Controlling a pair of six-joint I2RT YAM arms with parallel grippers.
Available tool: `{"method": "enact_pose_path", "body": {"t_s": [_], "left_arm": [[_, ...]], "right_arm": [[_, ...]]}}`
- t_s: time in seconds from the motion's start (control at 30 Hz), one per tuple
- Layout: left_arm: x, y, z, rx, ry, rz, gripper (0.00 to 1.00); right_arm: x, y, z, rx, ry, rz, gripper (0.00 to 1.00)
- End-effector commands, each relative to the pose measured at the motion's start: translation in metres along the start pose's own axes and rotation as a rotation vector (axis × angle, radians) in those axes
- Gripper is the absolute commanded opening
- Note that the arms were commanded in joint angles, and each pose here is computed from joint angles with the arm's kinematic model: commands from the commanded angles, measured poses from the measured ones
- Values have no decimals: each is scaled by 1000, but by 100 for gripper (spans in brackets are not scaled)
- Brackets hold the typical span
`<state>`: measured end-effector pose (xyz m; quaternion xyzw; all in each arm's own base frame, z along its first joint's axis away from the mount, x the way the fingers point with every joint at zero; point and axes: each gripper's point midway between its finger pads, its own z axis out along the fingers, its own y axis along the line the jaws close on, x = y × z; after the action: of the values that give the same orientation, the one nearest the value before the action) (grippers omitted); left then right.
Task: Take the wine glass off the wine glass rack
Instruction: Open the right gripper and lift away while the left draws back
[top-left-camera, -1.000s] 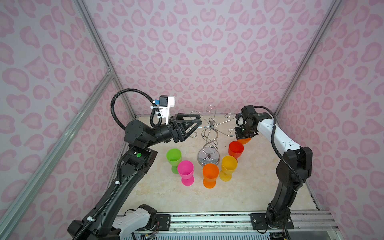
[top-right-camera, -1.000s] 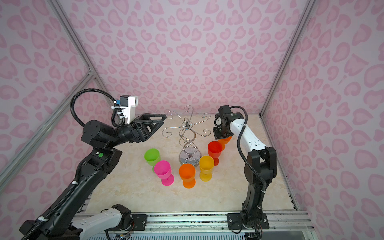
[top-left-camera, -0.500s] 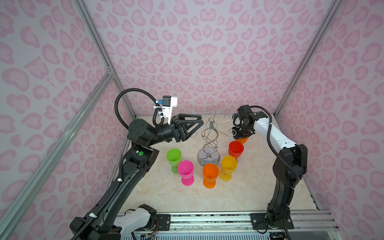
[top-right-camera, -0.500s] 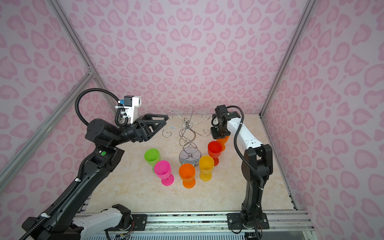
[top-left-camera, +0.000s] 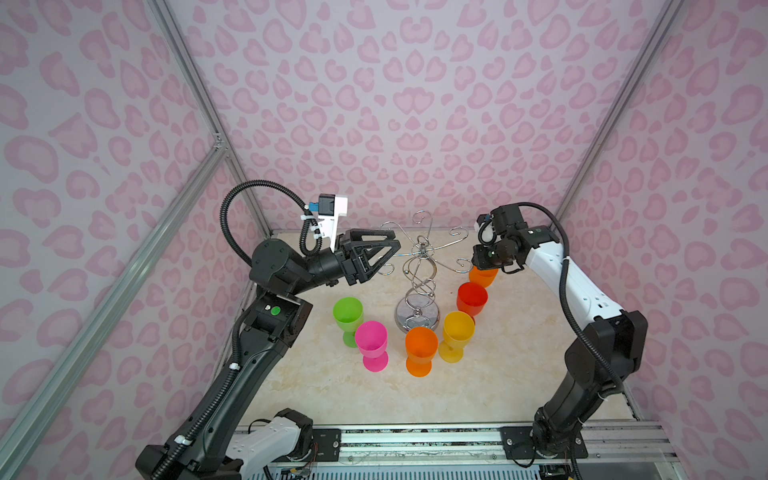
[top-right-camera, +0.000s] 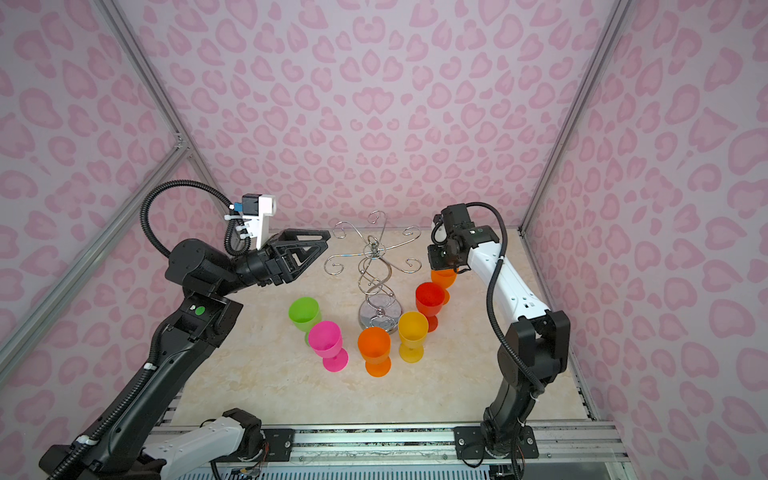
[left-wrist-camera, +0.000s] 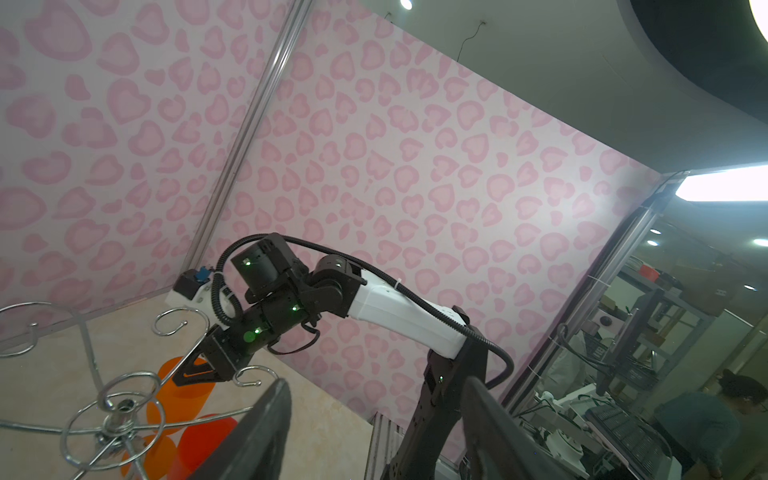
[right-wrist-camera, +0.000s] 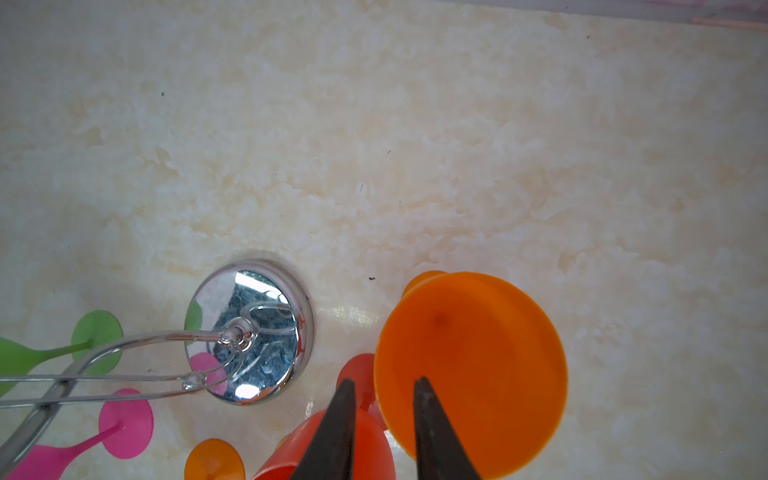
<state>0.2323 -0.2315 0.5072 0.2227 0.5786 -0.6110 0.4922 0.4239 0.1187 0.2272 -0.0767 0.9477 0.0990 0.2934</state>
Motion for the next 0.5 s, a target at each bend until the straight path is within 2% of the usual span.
{"method": "enact_pose_path", "body": {"t_s": [0.0,0.1,0.17,0.23,0.3,0.37,0.47], "left_arm": [[-9,14,-15,-108,-37,59,68],[-17,43,-39,-308,-75,110,69],[-29,75,-67,-574,-127,204,71],[-40,113,-110,-905,-185,304,72],[-46,140,-147,-1146,-227,380,74],[-46,165,-174,-1319,-241,435,75],[-35,208,-206,-1500,-211,472,76]], "right_arm": [[-34,-11,-28,21,-212,55,26],[-40,-23,-63,48,-381,70,26],[-39,-27,-89,67,-497,67,26],[-33,-32,-117,84,-621,64,27],[-24,-39,-138,113,-719,67,30],[-12,-46,-152,146,-781,74,34],[12,-60,-154,205,-820,87,35]]}}
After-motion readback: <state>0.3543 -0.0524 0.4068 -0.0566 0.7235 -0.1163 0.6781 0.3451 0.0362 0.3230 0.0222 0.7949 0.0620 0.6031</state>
